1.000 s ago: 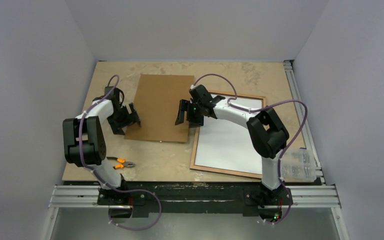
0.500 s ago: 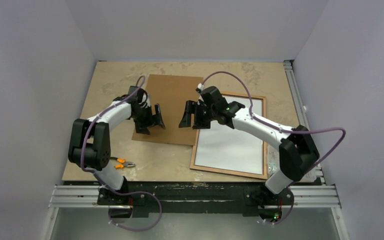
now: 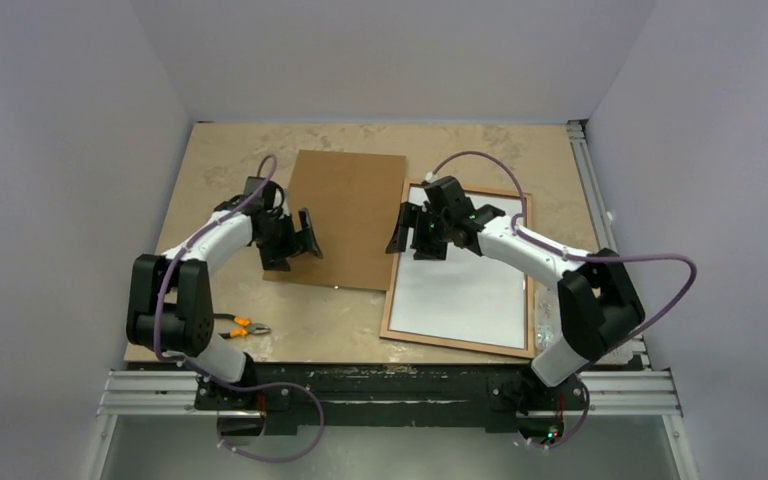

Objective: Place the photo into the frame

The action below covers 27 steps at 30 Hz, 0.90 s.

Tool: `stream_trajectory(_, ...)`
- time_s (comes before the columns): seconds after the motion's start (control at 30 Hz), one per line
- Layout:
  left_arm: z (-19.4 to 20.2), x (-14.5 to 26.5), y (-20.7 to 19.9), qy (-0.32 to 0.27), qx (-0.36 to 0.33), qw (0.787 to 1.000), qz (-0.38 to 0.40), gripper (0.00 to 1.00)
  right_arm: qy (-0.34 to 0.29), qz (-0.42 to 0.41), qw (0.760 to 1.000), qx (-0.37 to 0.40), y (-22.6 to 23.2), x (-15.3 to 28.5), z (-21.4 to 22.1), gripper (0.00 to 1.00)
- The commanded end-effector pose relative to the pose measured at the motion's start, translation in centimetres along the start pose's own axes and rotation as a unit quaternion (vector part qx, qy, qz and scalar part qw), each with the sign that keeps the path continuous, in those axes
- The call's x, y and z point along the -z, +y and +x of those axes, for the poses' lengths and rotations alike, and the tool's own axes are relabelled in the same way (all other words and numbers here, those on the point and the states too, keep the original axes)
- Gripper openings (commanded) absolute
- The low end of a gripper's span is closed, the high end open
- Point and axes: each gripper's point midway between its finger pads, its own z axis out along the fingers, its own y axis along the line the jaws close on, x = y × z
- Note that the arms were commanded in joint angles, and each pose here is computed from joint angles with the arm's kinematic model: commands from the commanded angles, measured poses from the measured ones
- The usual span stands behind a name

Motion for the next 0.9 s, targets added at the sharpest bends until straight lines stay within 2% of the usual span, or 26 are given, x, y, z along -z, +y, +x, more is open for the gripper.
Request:
stream_trajectory(0.0,-3.2,1.8,2.6,-0.053,0.031,0.998,-0.011,0.88,0.008,-0.044,0.999,0.016,2.4,-1.6,-1.1,0.72)
stream_trajectory(0.17,-5.3,2.1,6.3,-0.076,0.091,0.992,-0.051,0.88,0.019,-0.030,0.999,0.004,2.0,-3.9,-1.5,0.72)
stream_trajectory(0.47,-6.5,0.3,9.2,-0.040,0.106,0.985,-0.128,0.87,0.034,-0.015,0.999,0.002,1.6,-6.3,-1.9,0.72)
stream_trajectory(0.67,-6.0,0.7,7.6,-0.019,0.094,0.991,-0.096,0.87,0.044,-0.015,0.999,0.001,1.4,-7.2,-1.6,0.71)
stream_trajectory(0.87,-4.7,-0.2,7.3,0.011,0.081,0.990,-0.111,0.87,0.055,-0.022,0.998,-0.005,1.5,-7.7,-1.2,0.71)
